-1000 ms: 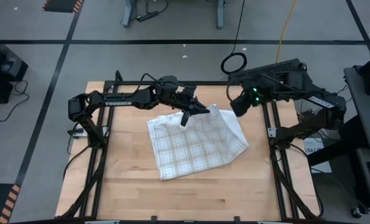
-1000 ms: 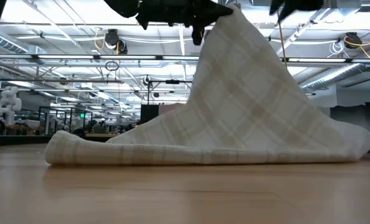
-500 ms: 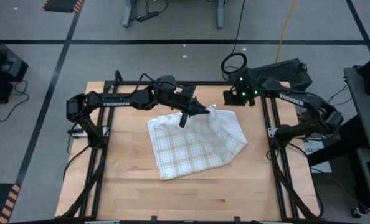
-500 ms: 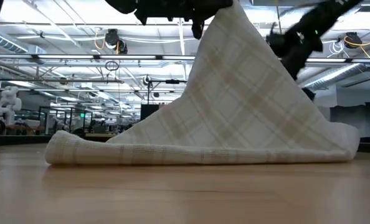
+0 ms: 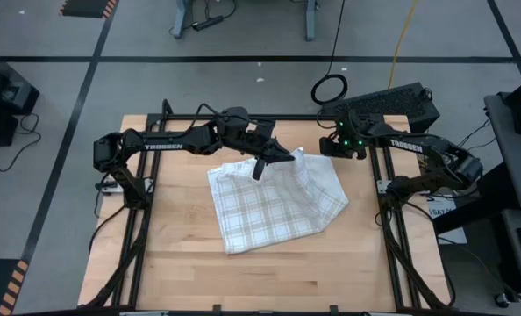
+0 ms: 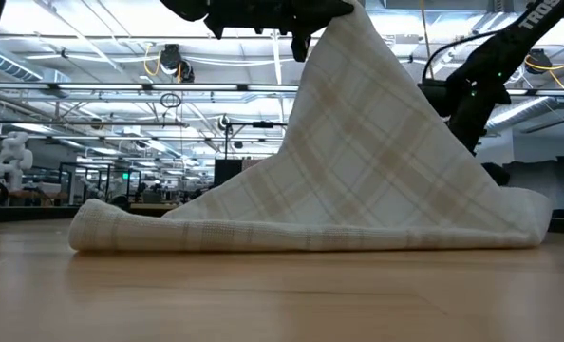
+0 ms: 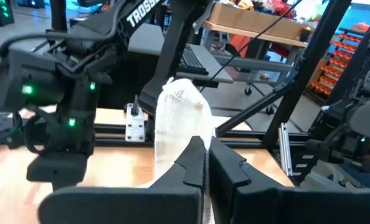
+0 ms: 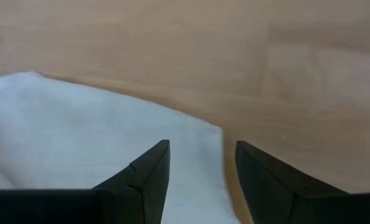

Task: Roll towel
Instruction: Roll the towel

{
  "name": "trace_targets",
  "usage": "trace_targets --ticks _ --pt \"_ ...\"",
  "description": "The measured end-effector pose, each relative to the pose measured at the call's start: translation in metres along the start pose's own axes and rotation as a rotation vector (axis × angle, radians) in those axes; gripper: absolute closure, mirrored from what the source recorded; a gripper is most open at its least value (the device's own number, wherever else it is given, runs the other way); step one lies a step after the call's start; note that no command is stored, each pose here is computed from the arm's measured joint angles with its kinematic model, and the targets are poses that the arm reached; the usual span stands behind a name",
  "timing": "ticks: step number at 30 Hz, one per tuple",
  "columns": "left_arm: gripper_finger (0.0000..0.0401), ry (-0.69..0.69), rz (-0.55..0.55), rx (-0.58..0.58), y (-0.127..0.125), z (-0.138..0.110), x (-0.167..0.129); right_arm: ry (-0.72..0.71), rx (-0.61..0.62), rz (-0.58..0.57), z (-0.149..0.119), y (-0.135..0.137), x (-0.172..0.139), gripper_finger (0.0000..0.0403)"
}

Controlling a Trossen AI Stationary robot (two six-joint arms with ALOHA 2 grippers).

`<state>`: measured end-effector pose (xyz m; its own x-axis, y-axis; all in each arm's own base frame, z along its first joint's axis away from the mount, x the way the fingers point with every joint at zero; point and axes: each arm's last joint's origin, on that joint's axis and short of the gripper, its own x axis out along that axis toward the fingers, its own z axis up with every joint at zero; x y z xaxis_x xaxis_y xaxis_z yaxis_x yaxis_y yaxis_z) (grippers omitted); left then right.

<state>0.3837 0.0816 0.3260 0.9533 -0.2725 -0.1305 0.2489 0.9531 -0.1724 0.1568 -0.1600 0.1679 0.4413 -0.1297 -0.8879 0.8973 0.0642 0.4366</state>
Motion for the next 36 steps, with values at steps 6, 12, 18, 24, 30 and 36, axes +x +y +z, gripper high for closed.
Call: trace_targets --ticks 6,12,18,24,30,36 --pt "0.0393 0.000 0.000 0.000 0.000 0.000 0.000 0.020 0.050 0.007 -0.004 -0.009 0.017 0.0232" --pt "0.0393 -0.001 0.001 0.000 0.000 0.000 0.000 -0.027 0.103 0.142 0.003 -0.004 0.031 0.0232" --pt "0.0393 -0.001 0.001 0.000 0.000 0.000 0.000 -0.055 0.117 0.304 0.014 0.007 0.035 0.0232" --pt "0.0393 -0.001 0.001 -0.010 0.000 0.000 0.000 -0.166 -0.006 0.487 0.025 0.023 0.026 0.0232" --pt "0.0393 -0.001 0.001 -0.026 0.000 0.000 0.000 -0.157 0.023 0.386 0.021 0.016 0.029 0.0232" --pt "0.0393 -0.001 0.001 -0.038 0.000 0.000 0.000 -0.148 0.053 0.252 0.016 0.006 0.033 0.0232"
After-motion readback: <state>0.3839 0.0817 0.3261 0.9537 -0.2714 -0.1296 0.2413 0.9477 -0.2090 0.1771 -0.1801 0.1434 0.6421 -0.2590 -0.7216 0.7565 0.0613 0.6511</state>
